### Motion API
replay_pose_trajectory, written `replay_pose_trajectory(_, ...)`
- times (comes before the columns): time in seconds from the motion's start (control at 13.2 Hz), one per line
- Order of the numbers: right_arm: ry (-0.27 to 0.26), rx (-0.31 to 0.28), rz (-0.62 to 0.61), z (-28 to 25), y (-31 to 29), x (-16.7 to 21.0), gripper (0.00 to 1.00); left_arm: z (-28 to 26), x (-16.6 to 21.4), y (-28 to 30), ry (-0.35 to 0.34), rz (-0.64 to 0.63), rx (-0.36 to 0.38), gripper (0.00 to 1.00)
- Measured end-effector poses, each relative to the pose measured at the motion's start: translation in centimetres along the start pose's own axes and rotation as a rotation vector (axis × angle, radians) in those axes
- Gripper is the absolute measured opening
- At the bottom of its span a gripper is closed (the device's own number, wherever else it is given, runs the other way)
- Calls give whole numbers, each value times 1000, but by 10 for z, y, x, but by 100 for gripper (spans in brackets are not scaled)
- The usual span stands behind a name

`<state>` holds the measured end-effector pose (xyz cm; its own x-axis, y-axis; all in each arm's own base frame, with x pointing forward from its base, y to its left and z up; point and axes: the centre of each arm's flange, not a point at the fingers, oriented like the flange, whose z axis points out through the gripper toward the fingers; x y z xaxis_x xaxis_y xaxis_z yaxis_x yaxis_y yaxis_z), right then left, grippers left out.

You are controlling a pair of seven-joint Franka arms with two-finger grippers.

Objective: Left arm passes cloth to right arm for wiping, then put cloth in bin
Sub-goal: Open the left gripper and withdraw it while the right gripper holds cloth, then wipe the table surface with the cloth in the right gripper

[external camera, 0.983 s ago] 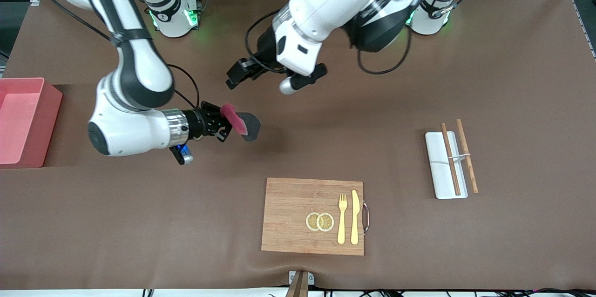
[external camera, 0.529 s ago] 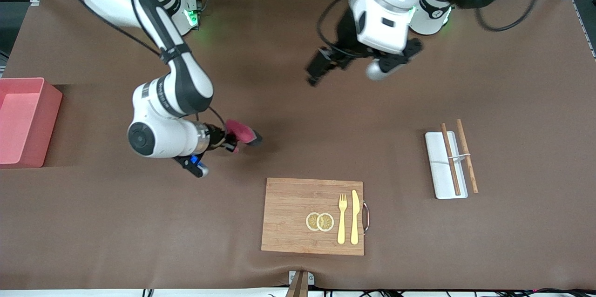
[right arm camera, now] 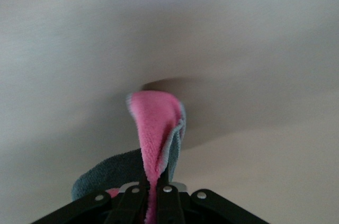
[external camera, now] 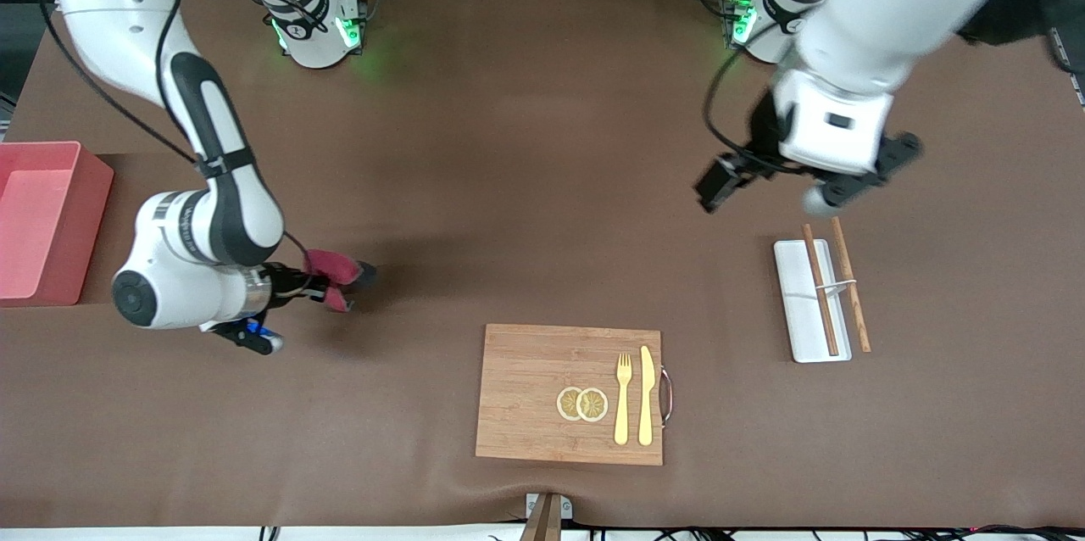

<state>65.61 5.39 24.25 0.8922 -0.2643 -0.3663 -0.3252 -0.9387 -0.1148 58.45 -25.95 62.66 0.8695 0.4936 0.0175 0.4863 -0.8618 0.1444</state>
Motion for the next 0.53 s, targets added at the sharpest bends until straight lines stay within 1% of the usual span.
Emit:
replay_pose_trajectory(0.23,-8,-5,-112,3,60,21,5,-1,43,-39,-9,75,26,100)
replay_pose_trajectory(0.3,-4,-26,-154,0,81,27,5,-1,55,-51,-13,111,34,100)
replay_pose_trajectory(0.38,5,-60,-193,-5,104,32,5,0,66,-63,-15,148,39,100)
replay_pose_trajectory(0.45,22,-94,-229,-10,127,38,5,0,76,-73,-16,179,44,100)
replay_pose_trajectory(0.53,49,-122,-275,-18,152,44,5,0,86,-85,-16,206,53,100)
